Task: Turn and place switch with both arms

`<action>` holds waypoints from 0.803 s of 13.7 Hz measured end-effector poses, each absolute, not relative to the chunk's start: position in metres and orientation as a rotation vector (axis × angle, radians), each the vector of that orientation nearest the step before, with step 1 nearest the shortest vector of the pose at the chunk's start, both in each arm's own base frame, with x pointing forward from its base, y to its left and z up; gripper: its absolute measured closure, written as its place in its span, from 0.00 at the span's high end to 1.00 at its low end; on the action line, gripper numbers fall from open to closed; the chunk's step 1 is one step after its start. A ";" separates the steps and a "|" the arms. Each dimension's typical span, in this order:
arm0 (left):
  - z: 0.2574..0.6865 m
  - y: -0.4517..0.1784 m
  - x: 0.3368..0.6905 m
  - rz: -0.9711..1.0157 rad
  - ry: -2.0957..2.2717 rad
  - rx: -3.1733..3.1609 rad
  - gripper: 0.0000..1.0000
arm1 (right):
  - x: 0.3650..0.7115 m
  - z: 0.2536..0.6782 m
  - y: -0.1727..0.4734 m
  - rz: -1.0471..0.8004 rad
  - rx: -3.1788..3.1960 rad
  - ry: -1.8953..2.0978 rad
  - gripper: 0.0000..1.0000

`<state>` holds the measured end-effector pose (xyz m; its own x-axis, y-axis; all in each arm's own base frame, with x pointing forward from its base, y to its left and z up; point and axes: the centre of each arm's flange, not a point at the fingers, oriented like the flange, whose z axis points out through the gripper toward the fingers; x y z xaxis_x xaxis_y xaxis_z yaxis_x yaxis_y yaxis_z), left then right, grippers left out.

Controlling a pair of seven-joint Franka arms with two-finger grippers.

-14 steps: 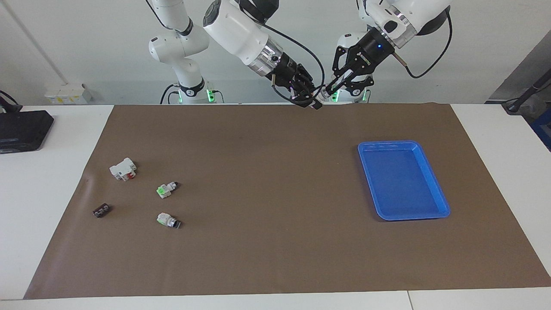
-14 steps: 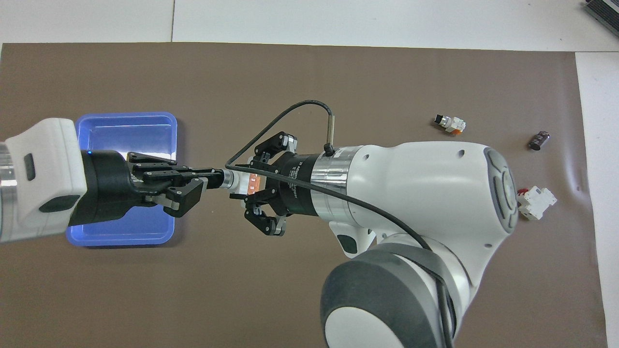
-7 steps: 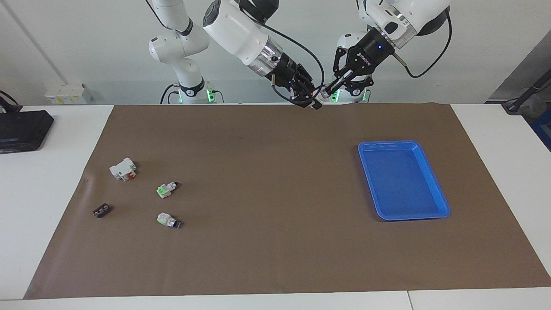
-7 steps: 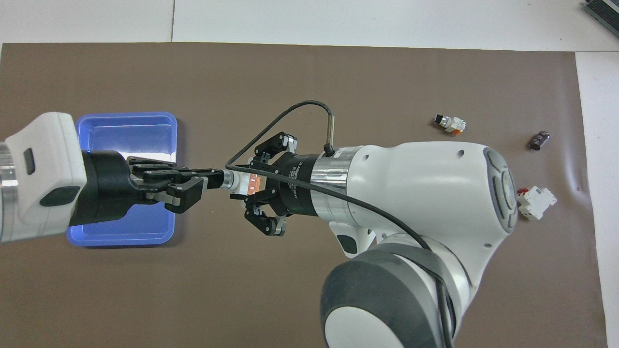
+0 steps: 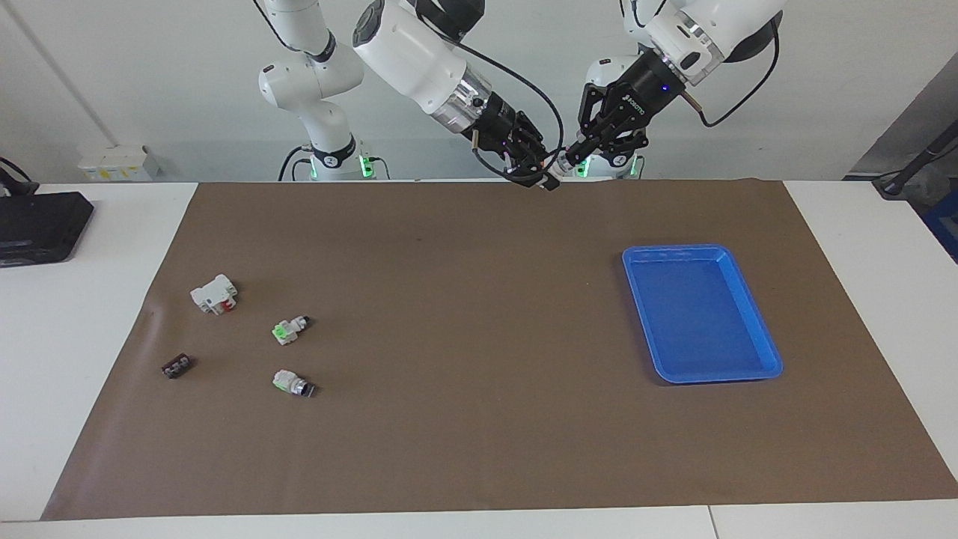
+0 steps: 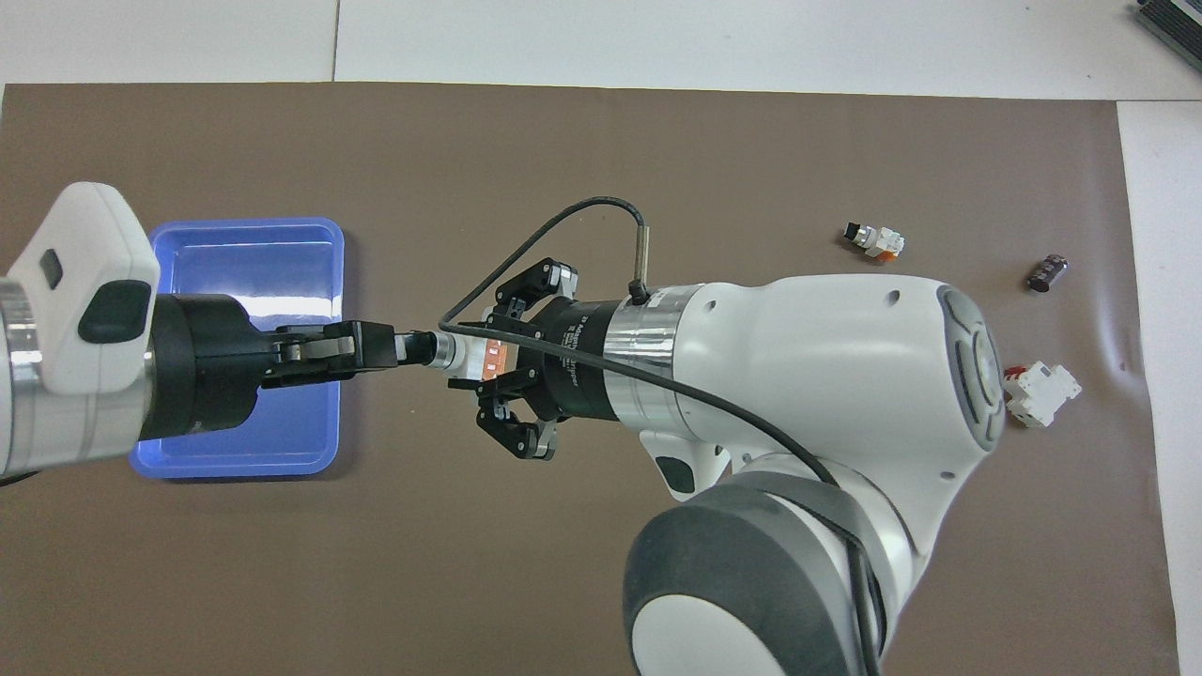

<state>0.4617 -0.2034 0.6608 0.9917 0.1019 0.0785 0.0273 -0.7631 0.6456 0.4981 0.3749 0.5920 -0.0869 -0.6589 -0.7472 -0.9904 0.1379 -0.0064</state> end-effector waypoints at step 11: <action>0.661 -0.208 0.460 -0.238 1.101 2.197 0.10 | 0.497 0.593 0.372 0.690 -1.600 1.816 0.41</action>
